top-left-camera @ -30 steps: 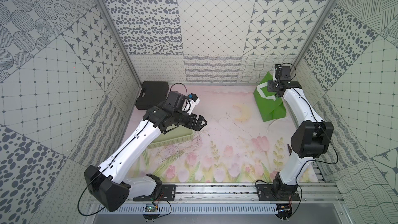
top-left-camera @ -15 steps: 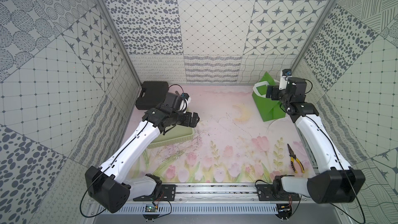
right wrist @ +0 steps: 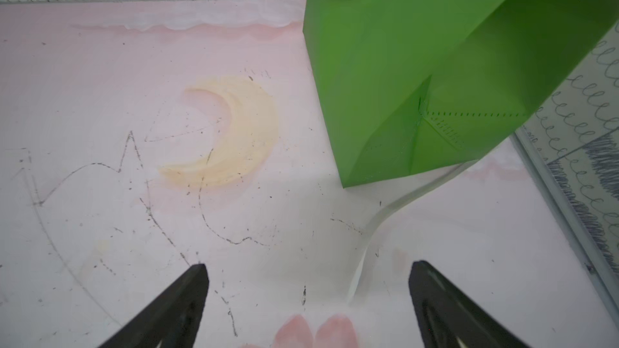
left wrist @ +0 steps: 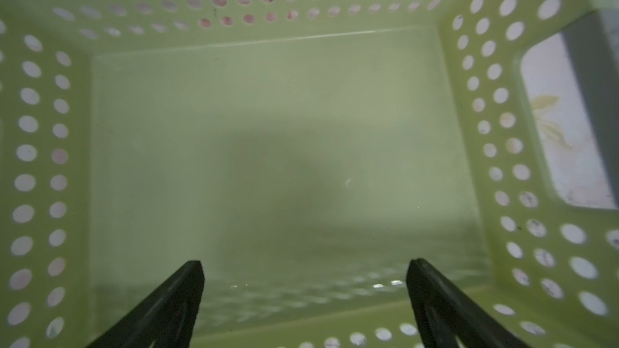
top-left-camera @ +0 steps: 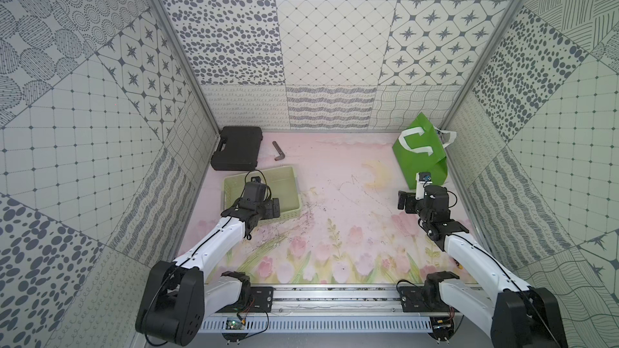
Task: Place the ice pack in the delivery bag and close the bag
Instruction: Reset both arms
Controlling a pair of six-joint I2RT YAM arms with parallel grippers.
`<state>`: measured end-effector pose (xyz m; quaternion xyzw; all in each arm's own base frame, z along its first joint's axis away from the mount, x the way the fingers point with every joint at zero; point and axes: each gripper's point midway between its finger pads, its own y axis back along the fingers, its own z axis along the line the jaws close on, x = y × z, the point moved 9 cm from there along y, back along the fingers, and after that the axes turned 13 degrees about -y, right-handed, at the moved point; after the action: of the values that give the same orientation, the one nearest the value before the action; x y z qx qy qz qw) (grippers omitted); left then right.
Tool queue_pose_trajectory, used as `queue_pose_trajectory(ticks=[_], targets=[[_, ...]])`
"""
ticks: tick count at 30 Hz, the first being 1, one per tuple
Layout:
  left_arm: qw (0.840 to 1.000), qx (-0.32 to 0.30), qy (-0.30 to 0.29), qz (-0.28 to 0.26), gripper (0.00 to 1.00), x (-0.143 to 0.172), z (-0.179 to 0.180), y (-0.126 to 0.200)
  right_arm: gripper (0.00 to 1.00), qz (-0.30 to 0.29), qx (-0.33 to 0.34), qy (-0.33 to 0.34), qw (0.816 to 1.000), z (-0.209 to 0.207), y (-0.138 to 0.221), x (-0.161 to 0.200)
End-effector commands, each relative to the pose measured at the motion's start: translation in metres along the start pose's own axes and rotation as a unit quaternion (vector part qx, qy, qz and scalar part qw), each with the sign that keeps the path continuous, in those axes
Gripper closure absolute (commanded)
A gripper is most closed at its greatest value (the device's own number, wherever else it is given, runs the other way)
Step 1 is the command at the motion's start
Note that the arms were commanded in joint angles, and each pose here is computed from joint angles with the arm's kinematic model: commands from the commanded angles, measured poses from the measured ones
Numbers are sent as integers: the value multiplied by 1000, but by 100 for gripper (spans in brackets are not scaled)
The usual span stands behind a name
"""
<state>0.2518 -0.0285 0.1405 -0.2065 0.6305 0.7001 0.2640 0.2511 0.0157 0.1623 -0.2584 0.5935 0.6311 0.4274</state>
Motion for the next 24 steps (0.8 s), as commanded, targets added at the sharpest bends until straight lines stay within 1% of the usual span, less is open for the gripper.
queue_pose_trajectory(ticks=[1, 3, 6, 8, 11, 13, 14, 15, 16, 17, 18, 19, 20, 21, 22, 23, 24], targets=[[982, -59, -14, -177, 1, -30, 8, -14, 2, -130, -8, -16, 991, 8, -8, -34], [977, -53, -25, -205, 1, -29, 5, -22, 1, -142, -13, -1, 990, 10, -20, -33], [971, -36, -50, -233, 1, -37, 0, -29, 1, -145, -19, 8, 989, 13, -40, -28], [970, -24, -71, -233, 1, -41, -3, -33, 1, -150, -34, 15, 988, 16, -49, -25], [964, -8, -92, -247, 1, -39, -5, -40, 1, -131, -42, 25, 990, 18, -61, -17], [963, -16, -86, -254, 1, -38, -1, -47, 1, -138, -43, 16, 989, 14, -64, -13], [968, -11, -69, -242, 1, -38, 4, -49, 1, -135, -43, 9, 990, 10, -64, -12], [969, 3, -60, -241, 1, -37, 8, -52, 1, -132, -40, 5, 990, 8, -67, -9], [969, 19, -53, -240, 1, -33, 9, -57, 2, -141, -42, 4, 989, 8, -69, -7], [965, 18, -48, -256, 1, -32, 14, -62, 1, -146, -44, 2, 988, 8, -71, -7], [970, 19, -29, -240, 0, -33, 18, -61, 1, -129, -44, 3, 991, 8, -71, -8], [972, 24, -29, -230, 0, -31, 18, -62, 1, -120, -48, 3, 992, 7, -72, -9], [967, 18, -39, -249, 1, -32, 17, -62, 1, -125, -51, 0, 991, 6, -72, -9], [971, 20, -32, -235, 1, -32, 17, -61, 1, -124, -51, 0, 991, 6, -72, -9], [972, 21, -31, -232, 1, -31, 17, -62, 1, -120, -51, 2, 991, 7, -72, -9], [968, 16, -37, -246, 1, -32, 18, -62, 1, -125, -49, 2, 991, 6, -72, -9], [972, 20, -32, -233, 1, -31, 18, -62, 2, -123, -50, 2, 991, 6, -72, -9]])
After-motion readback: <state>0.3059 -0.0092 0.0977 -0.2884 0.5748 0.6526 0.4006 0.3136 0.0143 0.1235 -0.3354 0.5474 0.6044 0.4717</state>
